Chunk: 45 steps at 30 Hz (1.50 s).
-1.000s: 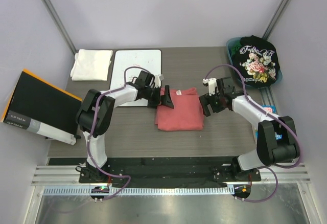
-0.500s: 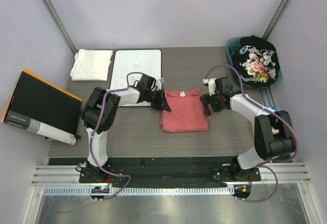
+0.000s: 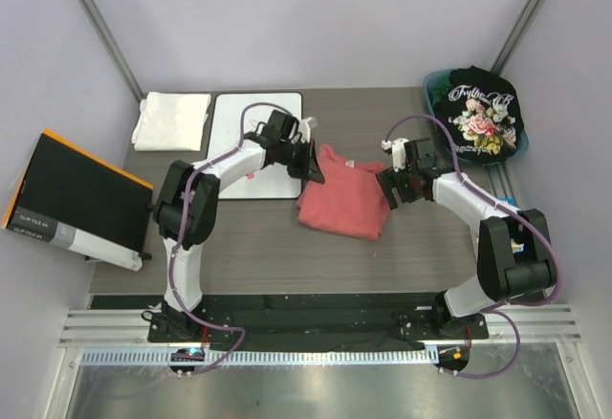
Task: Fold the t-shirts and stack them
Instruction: Put the neatly folded tshirt into the corner of the board with the left arm
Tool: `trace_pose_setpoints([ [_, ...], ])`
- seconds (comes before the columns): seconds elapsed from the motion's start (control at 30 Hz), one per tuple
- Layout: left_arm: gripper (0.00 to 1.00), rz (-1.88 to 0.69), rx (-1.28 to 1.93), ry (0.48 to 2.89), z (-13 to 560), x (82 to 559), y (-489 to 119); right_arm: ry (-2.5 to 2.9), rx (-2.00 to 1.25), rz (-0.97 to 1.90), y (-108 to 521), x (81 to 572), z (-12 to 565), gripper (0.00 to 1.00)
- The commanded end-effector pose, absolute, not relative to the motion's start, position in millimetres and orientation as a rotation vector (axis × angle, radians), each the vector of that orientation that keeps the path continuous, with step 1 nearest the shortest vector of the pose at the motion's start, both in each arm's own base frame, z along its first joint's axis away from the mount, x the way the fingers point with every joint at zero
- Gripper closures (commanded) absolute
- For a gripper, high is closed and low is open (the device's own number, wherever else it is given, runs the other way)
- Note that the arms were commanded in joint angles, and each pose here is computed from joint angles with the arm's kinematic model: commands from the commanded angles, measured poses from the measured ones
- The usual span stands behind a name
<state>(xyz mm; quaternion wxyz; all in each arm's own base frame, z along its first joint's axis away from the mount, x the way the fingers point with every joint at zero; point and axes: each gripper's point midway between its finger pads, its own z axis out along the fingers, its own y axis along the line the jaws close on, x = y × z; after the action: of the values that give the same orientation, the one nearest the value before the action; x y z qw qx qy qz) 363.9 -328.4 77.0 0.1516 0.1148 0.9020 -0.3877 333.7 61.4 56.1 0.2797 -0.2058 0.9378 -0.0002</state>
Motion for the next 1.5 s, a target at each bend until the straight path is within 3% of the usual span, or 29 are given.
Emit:
trace_pose_setpoints([
  [0.0,1.0,-0.931,0.456,2.507,122.1,397.9,-293.8,2.377,-0.529,-0.087,50.5,360.8,100.2,0.08],
  [0.27,1.0,-0.671,0.518,2.584,117.5,412.6,-235.4,2.281,-0.501,-0.144,39.3,386.1,136.3,0.09],
  [0.67,1.0,-0.262,0.544,2.476,138.4,492.3,-149.3,2.232,-0.489,-0.176,30.1,388.4,154.5,0.09],
  [0.97,1.0,-0.054,0.524,2.389,163.6,545.5,-79.3,2.216,-0.477,-0.176,28.5,389.9,159.3,0.09],
  [1.47,1.0,0.219,0.525,2.251,212.7,588.2,14.7,2.209,-0.46,-0.185,23.3,388.9,162.4,0.09],
])
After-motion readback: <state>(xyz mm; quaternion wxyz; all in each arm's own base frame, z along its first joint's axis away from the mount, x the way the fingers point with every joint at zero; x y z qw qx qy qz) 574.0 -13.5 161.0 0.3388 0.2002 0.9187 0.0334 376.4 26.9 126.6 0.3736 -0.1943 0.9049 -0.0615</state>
